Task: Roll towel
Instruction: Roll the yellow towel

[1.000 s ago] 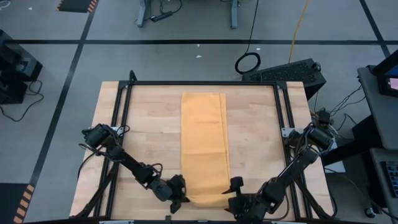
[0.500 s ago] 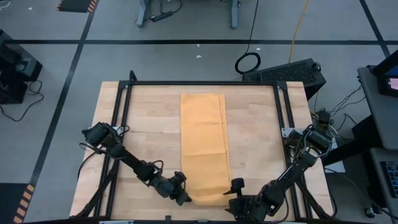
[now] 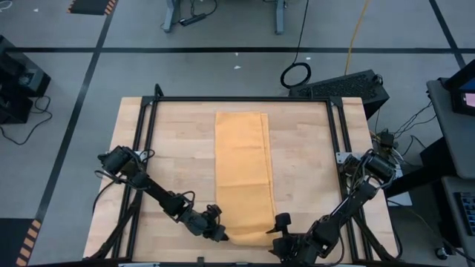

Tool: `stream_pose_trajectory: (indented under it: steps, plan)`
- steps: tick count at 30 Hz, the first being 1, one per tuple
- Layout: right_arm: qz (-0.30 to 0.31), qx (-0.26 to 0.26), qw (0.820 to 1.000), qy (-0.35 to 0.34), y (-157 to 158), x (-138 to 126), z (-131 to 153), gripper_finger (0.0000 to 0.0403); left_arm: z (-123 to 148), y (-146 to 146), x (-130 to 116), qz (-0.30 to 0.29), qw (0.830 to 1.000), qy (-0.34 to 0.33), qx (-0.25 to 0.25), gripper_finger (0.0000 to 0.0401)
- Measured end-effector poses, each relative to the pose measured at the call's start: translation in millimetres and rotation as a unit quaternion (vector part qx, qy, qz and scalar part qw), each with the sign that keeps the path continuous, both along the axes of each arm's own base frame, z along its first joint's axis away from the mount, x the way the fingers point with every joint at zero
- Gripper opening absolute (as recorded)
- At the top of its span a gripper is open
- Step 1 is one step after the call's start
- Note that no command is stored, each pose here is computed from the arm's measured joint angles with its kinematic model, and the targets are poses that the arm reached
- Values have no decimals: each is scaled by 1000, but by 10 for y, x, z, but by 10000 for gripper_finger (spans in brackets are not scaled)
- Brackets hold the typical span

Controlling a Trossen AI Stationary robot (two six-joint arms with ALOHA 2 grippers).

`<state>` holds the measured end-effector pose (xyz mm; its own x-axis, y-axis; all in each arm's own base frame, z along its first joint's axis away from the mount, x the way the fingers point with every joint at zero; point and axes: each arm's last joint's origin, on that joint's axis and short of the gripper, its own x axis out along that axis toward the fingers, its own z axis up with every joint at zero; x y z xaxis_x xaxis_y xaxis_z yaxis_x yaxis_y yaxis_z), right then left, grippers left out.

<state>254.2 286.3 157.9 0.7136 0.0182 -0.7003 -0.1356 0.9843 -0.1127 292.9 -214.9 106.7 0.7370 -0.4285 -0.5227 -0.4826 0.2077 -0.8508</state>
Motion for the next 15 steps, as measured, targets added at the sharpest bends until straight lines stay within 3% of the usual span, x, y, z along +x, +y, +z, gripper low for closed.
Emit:
stream_pose_trajectory:
  steps: [15]
  plan:
    - [-18, -28, 999, 26, -26, 56, -282, 297, 13, -3, 10, 13, 1000, -4, -15, 13]
